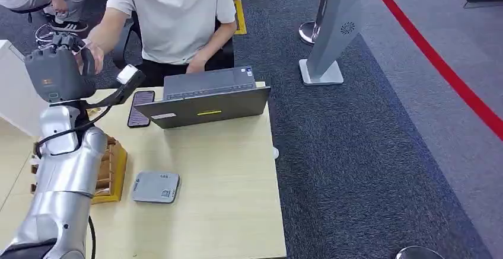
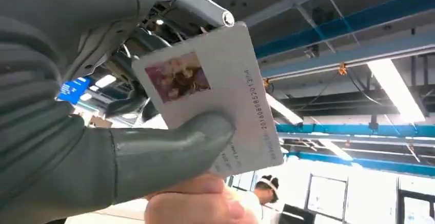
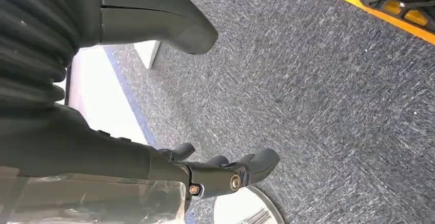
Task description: Pass the card to the sensor for recognition and then transmit it.
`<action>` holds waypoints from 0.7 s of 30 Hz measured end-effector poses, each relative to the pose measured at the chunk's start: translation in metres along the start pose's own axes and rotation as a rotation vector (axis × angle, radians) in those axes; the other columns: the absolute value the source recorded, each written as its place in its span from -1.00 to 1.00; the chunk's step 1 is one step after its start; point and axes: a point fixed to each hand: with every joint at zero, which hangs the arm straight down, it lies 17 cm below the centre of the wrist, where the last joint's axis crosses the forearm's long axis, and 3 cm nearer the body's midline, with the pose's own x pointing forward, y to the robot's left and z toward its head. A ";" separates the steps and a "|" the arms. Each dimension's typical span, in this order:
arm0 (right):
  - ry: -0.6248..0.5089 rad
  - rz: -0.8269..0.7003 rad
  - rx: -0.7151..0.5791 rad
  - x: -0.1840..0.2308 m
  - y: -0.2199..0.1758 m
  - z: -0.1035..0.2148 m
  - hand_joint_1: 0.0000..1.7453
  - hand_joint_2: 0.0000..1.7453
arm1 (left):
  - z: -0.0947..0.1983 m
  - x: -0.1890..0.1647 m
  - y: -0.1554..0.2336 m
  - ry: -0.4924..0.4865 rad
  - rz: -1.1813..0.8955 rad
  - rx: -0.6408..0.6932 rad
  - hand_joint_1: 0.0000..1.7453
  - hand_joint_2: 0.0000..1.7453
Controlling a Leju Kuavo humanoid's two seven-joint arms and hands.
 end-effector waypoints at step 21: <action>0.002 -0.002 -0.001 -0.003 0.002 0.000 -1.00 1.00 | 0.015 0.019 -0.015 0.001 0.104 -0.034 -1.00 1.00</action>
